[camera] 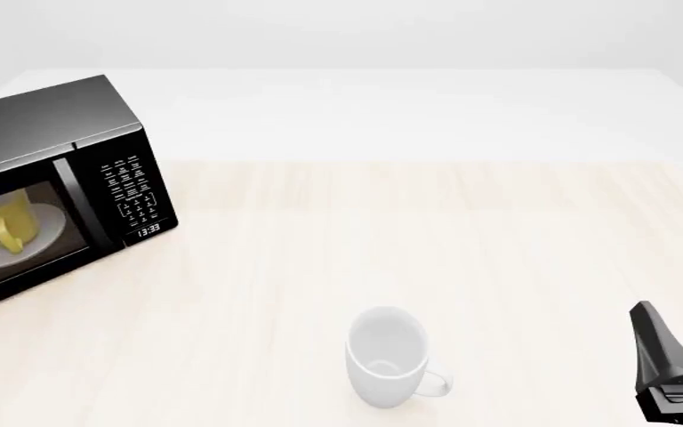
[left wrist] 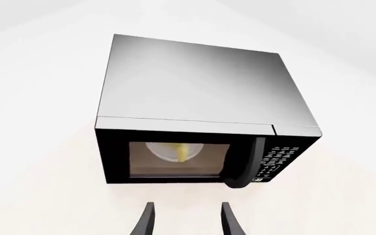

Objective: Put the yellow and white mug in the microwave and close it.

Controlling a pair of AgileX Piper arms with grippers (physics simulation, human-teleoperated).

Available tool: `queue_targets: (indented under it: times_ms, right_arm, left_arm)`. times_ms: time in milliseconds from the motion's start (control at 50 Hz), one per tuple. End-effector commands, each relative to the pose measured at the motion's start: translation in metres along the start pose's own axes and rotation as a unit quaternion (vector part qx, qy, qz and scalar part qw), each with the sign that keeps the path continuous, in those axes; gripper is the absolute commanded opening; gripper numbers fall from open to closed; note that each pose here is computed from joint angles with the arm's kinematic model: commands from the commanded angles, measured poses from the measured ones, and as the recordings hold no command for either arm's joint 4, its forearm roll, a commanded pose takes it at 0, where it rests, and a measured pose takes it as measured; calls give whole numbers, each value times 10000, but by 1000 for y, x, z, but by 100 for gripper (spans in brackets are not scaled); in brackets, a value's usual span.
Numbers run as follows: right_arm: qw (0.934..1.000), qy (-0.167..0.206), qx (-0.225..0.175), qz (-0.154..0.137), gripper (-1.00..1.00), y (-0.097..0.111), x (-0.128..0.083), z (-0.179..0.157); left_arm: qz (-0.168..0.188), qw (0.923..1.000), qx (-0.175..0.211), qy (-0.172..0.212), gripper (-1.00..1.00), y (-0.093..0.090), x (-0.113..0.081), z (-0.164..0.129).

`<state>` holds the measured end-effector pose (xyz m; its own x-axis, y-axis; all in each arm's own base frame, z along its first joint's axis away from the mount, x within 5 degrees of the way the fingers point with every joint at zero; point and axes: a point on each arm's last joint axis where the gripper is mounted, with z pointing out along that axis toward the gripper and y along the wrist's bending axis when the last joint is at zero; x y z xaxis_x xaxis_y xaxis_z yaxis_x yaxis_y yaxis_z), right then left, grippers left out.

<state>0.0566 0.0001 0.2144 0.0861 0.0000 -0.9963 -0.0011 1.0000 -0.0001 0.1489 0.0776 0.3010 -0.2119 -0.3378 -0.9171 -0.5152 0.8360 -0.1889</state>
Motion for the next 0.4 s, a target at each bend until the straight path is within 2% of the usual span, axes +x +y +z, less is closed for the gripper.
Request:
queue_targets:
  times_ms: [20,160,400]
  right_arm:
    - [10000,0,0,-1,100,0,0,0]
    - [10000,1,1,-1,100,0,0,0]
    - [10000,1,0,0,100,0,0,0]
  left_arm:
    - [-147,9995,137,-243,100,-5,-13,-34]
    - [-195,9981,199,-551,100,-7,-27,-65]
    - [-301,9967,232,-717,100,-9,-36,-86]
